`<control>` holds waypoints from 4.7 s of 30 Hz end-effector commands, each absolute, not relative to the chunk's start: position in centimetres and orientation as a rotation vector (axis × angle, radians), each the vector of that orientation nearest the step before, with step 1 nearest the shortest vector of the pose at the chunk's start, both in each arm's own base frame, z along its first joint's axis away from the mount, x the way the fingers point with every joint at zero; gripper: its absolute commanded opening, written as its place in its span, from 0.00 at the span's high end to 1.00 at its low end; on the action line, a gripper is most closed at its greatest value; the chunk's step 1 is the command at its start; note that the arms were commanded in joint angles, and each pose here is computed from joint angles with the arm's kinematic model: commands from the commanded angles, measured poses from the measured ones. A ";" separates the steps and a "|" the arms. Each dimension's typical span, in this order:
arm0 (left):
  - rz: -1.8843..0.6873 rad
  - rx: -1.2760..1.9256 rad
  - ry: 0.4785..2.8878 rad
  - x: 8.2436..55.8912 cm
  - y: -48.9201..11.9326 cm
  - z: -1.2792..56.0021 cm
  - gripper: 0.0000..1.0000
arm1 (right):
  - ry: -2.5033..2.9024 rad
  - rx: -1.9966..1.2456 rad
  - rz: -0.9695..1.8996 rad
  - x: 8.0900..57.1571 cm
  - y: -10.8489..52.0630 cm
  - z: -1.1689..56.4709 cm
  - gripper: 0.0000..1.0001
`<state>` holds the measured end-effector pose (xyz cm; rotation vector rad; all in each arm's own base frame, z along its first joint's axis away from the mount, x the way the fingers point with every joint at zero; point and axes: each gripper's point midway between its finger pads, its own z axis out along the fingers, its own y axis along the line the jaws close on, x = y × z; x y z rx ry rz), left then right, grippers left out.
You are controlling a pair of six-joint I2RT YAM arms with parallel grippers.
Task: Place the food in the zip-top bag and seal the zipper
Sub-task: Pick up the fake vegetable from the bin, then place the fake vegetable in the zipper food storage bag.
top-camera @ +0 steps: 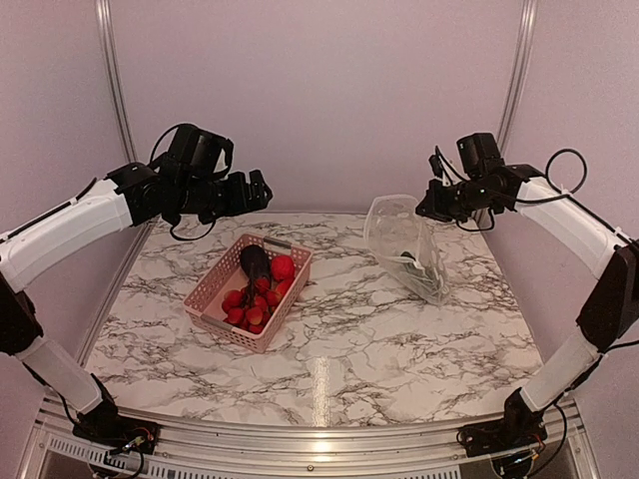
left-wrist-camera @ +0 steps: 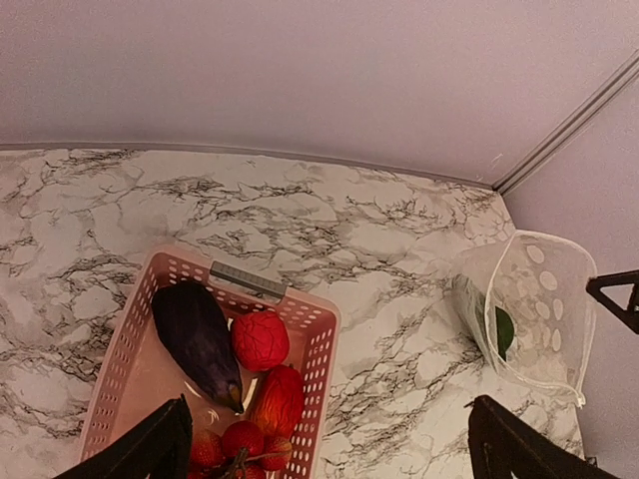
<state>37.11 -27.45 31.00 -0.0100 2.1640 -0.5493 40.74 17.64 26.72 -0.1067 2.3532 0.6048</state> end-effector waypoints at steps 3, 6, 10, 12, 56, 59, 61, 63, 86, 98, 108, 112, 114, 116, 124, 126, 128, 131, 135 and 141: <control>-0.396 -0.029 2.178 37.8 -25.5 30.7 0.01 | 2.337 -0.127 0.652 41.2 18.7 26.9 1.00; -0.270 -0.115 2.180 38.6 -23.5 30.3 0.01 | 2.345 -0.131 0.654 41.1 18.7 26.7 1.00; -0.247 0.013 2.186 38.9 -24.2 29.8 0.01 | 2.350 -0.136 0.668 41.0 19.0 26.6 1.00; -0.264 0.033 2.215 39.0 -24.6 28.9 0.01 | 2.353 -0.141 0.674 41.0 19.2 26.6 1.00; -0.271 -0.292 2.739 44.9 -24.4 8.4 0.23 | 2.362 -0.122 0.698 38.3 19.3 25.0 1.00; -0.287 -0.301 2.743 45.7 -24.2 8.1 0.23 | 2.364 -0.121 0.699 38.2 19.3 24.9 1.00; -0.309 -0.321 2.752 46.0 -24.1 7.8 0.23 | 2.367 -0.121 0.702 38.1 19.3 24.9 1.00; -0.322 -0.330 2.761 46.2 -24.1 7.3 0.23 | 2.371 -0.122 0.704 37.9 19.3 24.7 1.00; -0.351 -0.262 2.805 46.7 -25.2 5.1 0.21 | 2.379 -0.136 0.718 37.2 20.2 24.7 1.00; -0.283 -0.242 2.680 46.2 -23.6 11.2 0.40 | 2.380 -0.147 0.713 36.8 20.6 24.8 1.00; -0.406 -0.163 2.502 45.0 -25.3 20.6 0.44 | 2.383 -0.180 0.734 37.0 21.9 24.9 1.00; -0.521 -0.068 2.430 43.9 -28.7 24.4 0.45 | 2.384 -0.201 0.744 37.2 22.8 24.9 1.00; -0.611 -0.026 2.401 43.1 -30.6 25.9 0.46 | 2.384 -0.211 0.750 37.3 23.2 25.0 1.00; -0.716 0.035 2.377 41.9 -33.1 27.2 0.47 | 2.385 -0.222 0.756 37.5 23.7 25.2 1.00; -1.102 0.241 2.311 36.9 -42.1 29.5 0.56 | 2.385 -0.253 0.783 38.0 25.1 25.6 1.00; -1.202 0.288 2.315 35.8 -43.9 29.2 0.59 | 2.384 -0.259 0.794 38.0 25.4 25.8 1.00; -1.288 0.347 2.316 34.6 -45.7 28.9 0.62 | 2.384 -0.263 0.801 38.0 25.6 25.8 1.00; -1.367 0.417 2.327 33.5 -47.5 28.4 0.63 | 2.383 -0.271 0.806 38.0 25.9 25.9 1.00; -1.413 0.425 2.371 33.2 -48.2 27.2 0.63 | 2.382 -0.268 0.812 37.9 26.0 26.0 1.00; -1.489 0.386 2.439 33.0 -49.0 25.1 0.67 | 2.389 -0.264 0.800 37.8 25.8 25.7 1.00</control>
